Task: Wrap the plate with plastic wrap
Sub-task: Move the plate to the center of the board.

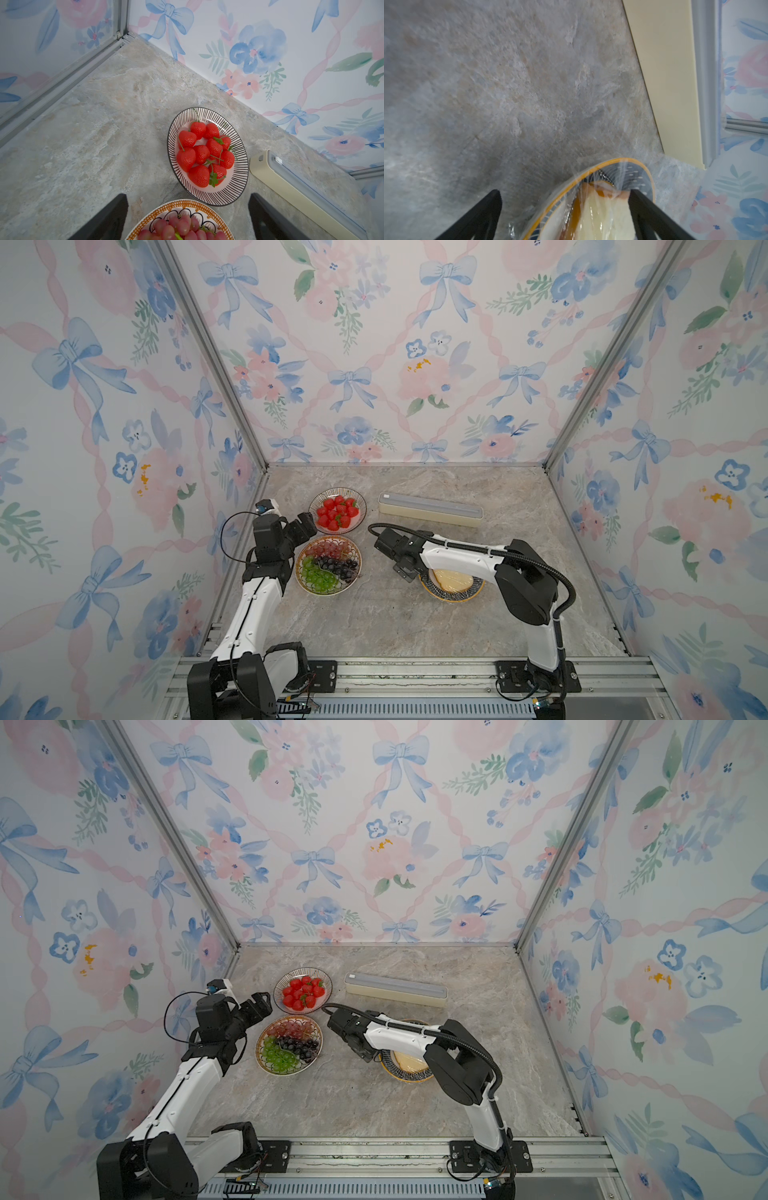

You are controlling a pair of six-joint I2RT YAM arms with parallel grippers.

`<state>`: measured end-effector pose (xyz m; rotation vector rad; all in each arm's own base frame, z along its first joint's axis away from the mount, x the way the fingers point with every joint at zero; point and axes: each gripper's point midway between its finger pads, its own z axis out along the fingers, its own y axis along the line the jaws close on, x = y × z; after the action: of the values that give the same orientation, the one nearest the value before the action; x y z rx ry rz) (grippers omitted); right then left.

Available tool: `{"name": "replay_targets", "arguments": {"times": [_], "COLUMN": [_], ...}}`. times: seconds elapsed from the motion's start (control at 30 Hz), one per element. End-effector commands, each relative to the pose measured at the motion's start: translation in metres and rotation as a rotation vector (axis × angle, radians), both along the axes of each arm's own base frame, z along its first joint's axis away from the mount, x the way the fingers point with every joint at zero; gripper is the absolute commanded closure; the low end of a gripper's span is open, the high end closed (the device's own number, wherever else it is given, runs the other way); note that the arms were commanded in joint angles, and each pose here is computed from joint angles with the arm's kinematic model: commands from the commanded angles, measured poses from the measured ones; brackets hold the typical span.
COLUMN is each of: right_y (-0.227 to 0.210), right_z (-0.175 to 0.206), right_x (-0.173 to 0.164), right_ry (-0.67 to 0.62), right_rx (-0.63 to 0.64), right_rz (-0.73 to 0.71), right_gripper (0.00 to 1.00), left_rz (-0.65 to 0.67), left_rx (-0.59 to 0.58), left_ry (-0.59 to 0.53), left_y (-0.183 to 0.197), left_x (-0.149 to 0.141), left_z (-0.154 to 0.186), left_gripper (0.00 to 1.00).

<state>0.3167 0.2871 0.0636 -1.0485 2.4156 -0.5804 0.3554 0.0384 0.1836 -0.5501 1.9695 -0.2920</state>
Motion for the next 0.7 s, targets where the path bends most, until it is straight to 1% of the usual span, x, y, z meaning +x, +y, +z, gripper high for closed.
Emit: {"name": "replay_targets", "arguments": {"times": [0.0, 0.17, 0.27, 0.43, 0.53, 0.67], "right_y": [-0.030, -0.072, -0.097, -0.139, -0.165, -0.188], "right_z": [0.002, 0.000, 0.001, 0.004, 0.007, 0.015], "right_x": [0.003, 0.002, 0.003, 0.005, 0.005, 0.008], "right_ry": [0.003, 0.019, 0.018, 0.013, 0.005, -0.013], "right_rx": [-0.100, -0.136, -0.141, -0.154, -0.155, -0.127], "right_rz": [-0.019, -0.088, -0.141, -0.237, -0.303, -0.383], "right_gripper": [0.03, 0.03, 0.03, 0.03, 0.03, 0.03], "left_rz": [0.087, 0.201, 0.234, 0.257, 0.275, 0.234], "left_rx": [-0.019, -0.059, -0.055, -0.057, -0.034, -0.076], "left_ry": [0.015, 0.053, 0.061, 0.083, 0.089, 0.108], "left_y": [0.018, 0.039, 0.044, 0.047, 0.052, 0.045], "left_x": [-0.008, -0.017, -0.020, -0.022, -0.021, -0.012], "left_z": [-0.008, -0.027, -0.032, -0.043, -0.053, -0.072], "left_gripper": [0.05, 0.03, 0.03, 0.03, 0.02, 0.02]}}
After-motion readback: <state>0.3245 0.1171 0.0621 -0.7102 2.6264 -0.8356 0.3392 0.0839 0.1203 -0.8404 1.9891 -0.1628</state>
